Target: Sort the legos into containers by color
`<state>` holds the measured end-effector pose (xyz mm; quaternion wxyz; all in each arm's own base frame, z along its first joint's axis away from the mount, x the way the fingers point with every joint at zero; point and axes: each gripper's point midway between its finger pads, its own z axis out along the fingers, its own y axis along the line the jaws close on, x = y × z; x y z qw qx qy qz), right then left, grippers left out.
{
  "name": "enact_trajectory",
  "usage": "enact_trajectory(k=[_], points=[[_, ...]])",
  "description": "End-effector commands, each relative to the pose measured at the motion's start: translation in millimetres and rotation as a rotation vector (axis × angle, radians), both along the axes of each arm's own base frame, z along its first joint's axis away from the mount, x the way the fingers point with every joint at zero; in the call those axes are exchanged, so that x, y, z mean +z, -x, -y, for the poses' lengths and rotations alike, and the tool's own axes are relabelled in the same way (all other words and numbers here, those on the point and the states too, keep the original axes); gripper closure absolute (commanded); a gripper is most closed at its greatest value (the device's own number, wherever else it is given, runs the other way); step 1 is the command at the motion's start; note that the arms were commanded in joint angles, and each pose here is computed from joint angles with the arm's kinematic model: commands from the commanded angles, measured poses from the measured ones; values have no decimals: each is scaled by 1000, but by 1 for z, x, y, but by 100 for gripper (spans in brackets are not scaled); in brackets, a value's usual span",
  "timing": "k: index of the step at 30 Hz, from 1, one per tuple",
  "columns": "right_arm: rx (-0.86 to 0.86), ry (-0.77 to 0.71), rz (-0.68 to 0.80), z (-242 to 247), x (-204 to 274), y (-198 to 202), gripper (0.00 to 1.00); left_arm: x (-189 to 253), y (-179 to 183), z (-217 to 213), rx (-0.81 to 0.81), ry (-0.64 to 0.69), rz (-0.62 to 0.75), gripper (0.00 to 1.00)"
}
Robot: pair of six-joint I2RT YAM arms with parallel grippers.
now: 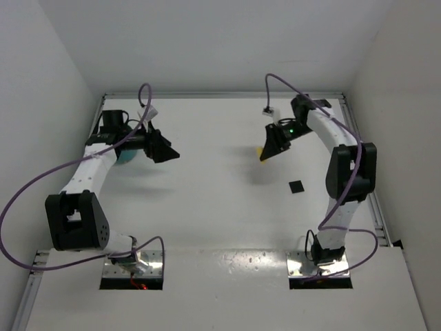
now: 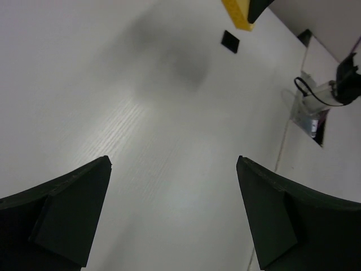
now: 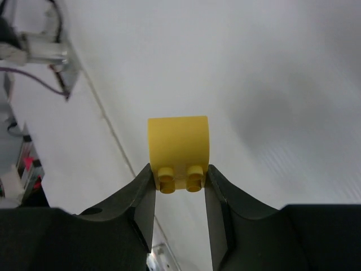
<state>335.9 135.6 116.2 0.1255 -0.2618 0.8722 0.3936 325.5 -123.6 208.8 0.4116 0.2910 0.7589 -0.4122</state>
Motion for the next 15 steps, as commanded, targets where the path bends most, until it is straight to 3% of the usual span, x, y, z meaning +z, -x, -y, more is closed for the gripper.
enact_trajectory(k=[1, 5, 15], points=[[147, -218, 42, -67, 50, 13, 84, 26, 14, 24, -158, 148, -15, 0], [323, -241, 133, -123, 70, 34, 84, 34, 22, 34, -229, 248, -101, 0], [489, -244, 212, -198, 84, 66, 84, 45, 41, 63, -341, 269, -112, 5]])
